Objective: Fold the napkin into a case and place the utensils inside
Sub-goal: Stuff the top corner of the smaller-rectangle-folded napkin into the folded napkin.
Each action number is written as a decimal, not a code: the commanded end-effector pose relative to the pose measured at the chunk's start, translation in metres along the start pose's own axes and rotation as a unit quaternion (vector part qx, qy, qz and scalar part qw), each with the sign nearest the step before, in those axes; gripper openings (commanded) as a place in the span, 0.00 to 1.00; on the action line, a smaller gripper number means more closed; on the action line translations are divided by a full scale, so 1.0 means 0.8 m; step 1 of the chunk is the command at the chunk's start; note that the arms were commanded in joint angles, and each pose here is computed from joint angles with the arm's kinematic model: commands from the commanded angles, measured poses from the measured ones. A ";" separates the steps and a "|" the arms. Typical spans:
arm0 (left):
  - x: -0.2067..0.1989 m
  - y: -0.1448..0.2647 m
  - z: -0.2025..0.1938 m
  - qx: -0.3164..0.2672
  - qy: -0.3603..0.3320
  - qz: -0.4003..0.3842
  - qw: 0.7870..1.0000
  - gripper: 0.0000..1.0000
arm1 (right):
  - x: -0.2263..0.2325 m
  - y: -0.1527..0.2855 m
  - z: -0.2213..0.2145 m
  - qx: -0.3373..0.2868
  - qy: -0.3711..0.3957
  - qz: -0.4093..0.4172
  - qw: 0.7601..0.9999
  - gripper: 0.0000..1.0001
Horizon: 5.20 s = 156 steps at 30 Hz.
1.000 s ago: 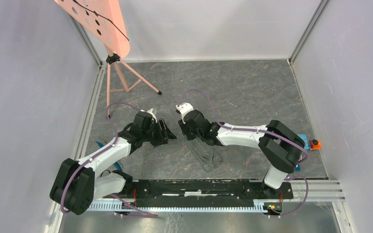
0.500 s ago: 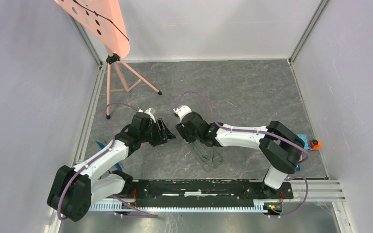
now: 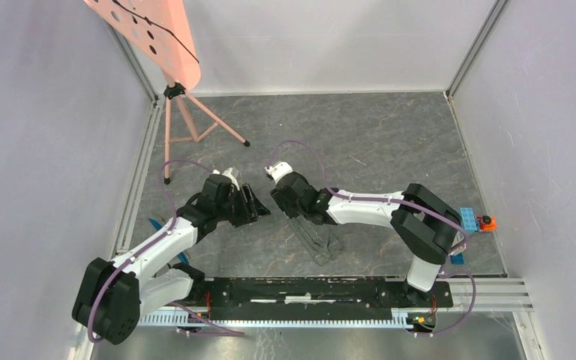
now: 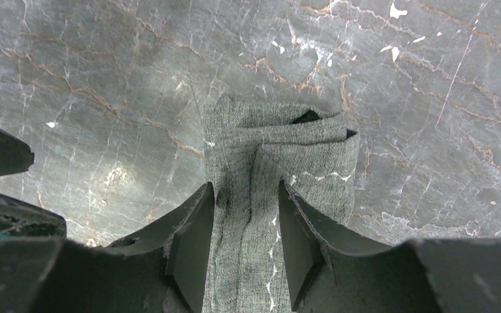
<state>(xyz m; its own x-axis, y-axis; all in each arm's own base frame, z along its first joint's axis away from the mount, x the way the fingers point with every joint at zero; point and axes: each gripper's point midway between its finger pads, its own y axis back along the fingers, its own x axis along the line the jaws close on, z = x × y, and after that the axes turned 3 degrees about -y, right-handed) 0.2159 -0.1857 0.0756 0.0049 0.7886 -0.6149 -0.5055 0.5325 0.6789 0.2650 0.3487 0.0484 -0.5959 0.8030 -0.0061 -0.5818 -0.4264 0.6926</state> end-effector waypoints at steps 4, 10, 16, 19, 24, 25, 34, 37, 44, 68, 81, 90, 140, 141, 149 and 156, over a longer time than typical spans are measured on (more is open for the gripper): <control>-0.002 0.005 0.005 -0.011 -0.032 -0.004 0.999 0.64 | 0.008 -0.008 0.033 -0.033 0.003 -0.016 0.999 0.47; -0.004 0.008 0.007 -0.014 -0.033 -0.008 0.999 0.65 | 0.005 -0.008 0.030 -0.033 0.011 -0.034 0.999 0.42; -0.008 0.006 0.007 -0.010 -0.034 -0.013 0.999 0.66 | -0.001 -0.008 0.026 -0.034 0.010 -0.047 0.998 0.20; -0.010 0.004 0.008 -0.010 -0.027 -0.017 0.999 0.66 | -0.001 0.001 0.032 -0.050 0.000 -0.040 0.998 0.00; -0.018 -0.007 0.017 -0.015 -0.021 -0.026 0.999 0.65 | -0.001 0.026 0.049 -0.090 -0.054 0.003 0.994 0.00; -0.021 -0.010 0.022 -0.019 -0.025 -0.025 0.999 0.64 | -0.001 0.028 0.048 -0.090 -0.065 0.014 0.994 0.00; -0.047 -0.042 0.040 -0.044 -0.089 0.028 0.995 0.55 | -0.017 0.040 0.040 -0.092 -0.118 0.026 0.988 0.00; -0.045 -0.053 0.046 -0.070 -0.110 0.070 0.989 0.51 | -0.018 0.043 0.041 -0.097 -0.136 0.039 0.985 0.00; -0.045 -0.081 0.049 -0.074 -0.158 0.123 0.977 0.39 | -0.027 0.046 0.041 -0.099 -0.145 0.037 0.984 0.00; -0.041 -0.119 0.042 -0.067 -0.253 0.258 0.930 0.33 | -0.028 0.052 0.038 -0.108 -0.157 0.050 0.980 0.00; -0.049 -0.129 0.028 -0.056 -0.256 0.240 0.935 0.34 | -0.033 0.050 0.030 -0.107 -0.163 0.051 0.980 0.00; -0.050 -0.113 0.029 -0.074 -0.236 0.231 0.941 0.41 | -0.044 0.048 0.015 -0.106 -0.199 0.069 0.972 0.00; -0.084 -0.090 0.036 -0.123 -0.234 0.169 0.950 0.11 | -0.038 0.035 0.007 -0.090 -0.216 0.131 0.963 0.01; -0.086 -0.088 0.038 -0.128 -0.230 0.160 0.951 0.11 | -0.034 0.033 0.006 -0.085 -0.211 0.131 0.965 0.00; -0.072 -0.088 0.039 -0.120 -0.194 0.127 0.965 0.09 | -0.011 0.011 0.005 -0.056 -0.167 0.111 0.978 0.00; -0.064 -0.089 0.036 -0.114 -0.172 0.109 0.972 0.08 | 0.004 -0.019 0.003 -0.039 -0.148 0.116 0.981 0.00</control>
<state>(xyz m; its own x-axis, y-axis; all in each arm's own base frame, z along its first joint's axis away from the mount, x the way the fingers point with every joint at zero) 0.2688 -0.2425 0.0480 0.1396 0.9773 -0.1591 -0.6688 0.2115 0.7127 0.2644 0.3507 0.0401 -0.5178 0.7615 0.3899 -0.4863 -0.6369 0.5982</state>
